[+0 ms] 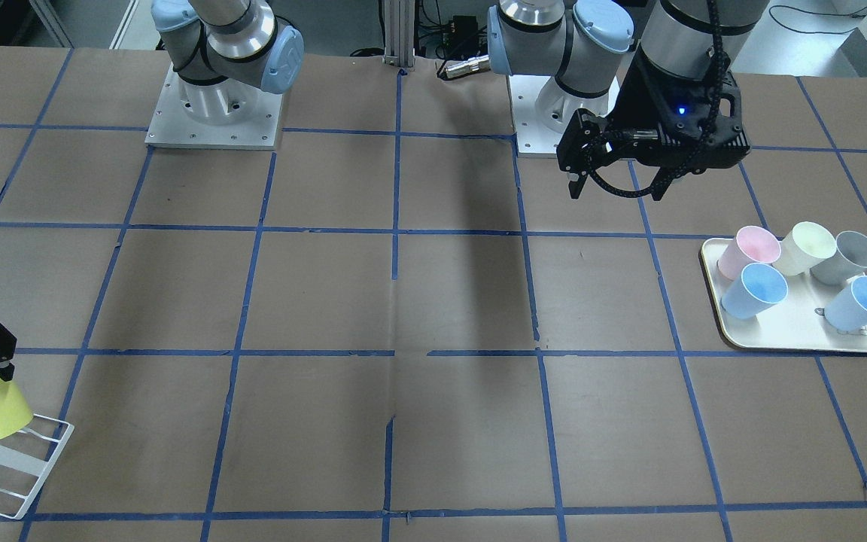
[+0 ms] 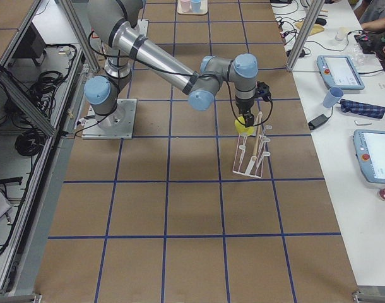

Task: Transfer IKEA cup to right arm and place on rack

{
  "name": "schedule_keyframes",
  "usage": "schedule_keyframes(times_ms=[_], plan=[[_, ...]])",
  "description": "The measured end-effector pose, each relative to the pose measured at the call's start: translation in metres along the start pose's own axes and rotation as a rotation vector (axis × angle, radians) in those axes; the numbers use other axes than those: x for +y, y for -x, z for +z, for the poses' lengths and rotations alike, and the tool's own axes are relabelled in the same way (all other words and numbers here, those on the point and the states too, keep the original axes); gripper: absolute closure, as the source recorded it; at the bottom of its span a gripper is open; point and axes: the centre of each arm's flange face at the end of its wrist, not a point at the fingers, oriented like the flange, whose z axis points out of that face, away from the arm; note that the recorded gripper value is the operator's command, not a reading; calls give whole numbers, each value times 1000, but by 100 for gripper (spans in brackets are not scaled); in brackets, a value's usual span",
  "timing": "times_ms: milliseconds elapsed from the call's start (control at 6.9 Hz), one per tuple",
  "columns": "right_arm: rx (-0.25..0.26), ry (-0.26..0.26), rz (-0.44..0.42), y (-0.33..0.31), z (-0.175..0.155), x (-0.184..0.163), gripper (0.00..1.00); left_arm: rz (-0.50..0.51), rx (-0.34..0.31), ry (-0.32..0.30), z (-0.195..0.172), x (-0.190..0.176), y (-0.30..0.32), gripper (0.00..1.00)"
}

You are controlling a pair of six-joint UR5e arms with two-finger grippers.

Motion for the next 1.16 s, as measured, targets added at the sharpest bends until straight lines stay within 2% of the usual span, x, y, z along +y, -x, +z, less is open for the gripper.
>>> schedule_keyframes(times_ms=[434, 724, 1014, 1159], plan=[[11, 5, 6, 2, -14, 2, 0, 5, 0, -1, 0, 1, 0, 0], [-17, 39, 41, 23, -55, 14, 0, 6, -2, -1, -1, 1, 0, 0], [-52, 91, 153, 72, -108, 32, 0, 6, -4, -2, -1, 1, 0, 0], [-55, 97, 183, 114, -133, 35, 0, 6, -4, -2, -1, 1, 0, 0]])
